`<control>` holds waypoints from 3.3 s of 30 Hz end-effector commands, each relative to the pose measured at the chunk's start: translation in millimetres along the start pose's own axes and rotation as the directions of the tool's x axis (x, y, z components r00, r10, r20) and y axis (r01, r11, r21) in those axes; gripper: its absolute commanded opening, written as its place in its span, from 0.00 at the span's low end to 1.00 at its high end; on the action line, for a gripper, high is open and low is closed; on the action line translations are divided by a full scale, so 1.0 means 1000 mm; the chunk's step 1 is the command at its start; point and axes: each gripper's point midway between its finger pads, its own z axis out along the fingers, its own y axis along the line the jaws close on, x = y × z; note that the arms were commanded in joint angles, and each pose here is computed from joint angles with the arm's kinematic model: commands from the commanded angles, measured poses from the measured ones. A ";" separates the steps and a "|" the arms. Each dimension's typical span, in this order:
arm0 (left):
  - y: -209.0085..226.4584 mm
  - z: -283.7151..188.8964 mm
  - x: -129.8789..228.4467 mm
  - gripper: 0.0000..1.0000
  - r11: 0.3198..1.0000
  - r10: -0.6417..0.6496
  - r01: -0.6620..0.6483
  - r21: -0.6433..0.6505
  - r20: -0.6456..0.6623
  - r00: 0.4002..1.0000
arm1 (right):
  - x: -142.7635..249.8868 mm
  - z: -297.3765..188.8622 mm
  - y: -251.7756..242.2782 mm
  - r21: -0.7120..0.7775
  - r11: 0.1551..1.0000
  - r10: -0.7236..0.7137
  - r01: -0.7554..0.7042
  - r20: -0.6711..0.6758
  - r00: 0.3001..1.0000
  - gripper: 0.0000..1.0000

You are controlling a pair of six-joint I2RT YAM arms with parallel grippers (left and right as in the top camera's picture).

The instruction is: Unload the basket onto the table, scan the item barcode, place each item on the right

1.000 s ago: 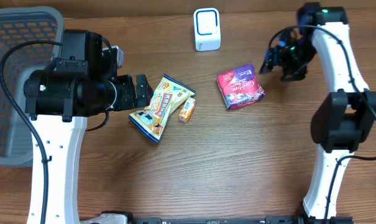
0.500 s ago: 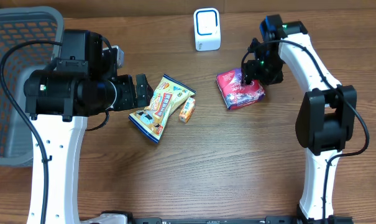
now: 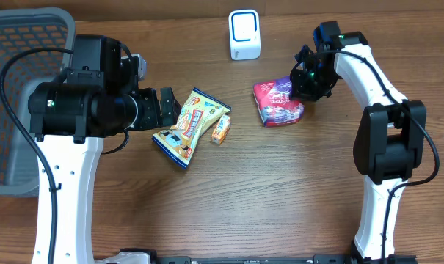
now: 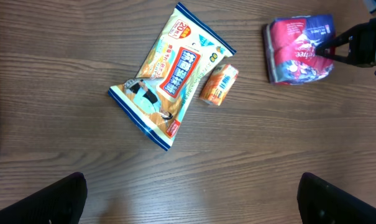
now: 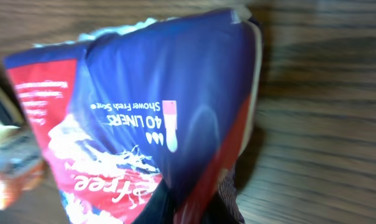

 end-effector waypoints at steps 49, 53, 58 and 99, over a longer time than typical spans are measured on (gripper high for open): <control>0.001 -0.001 -0.001 1.00 1.000 0.010 -0.010 -0.008 0.007 1.000 | -0.134 -0.154 0.153 -0.314 0.915 0.012 0.253 0.649 0.761 0.52; 0.001 -0.001 -0.001 1.00 1.000 0.010 -0.010 -0.008 0.007 1.000 | -0.118 -0.118 0.168 -0.036 0.931 -0.258 0.364 0.641 0.723 0.65; 0.001 -0.001 -0.001 1.00 1.000 0.010 -0.010 -0.008 0.007 1.000 | -0.113 -0.096 0.187 0.364 0.830 -0.557 0.423 0.573 0.601 0.88; 0.001 -0.001 -0.001 1.00 1.000 0.010 -0.010 -0.008 0.007 1.000 | -0.128 0.009 0.165 0.378 0.733 -0.680 0.565 0.443 0.585 0.79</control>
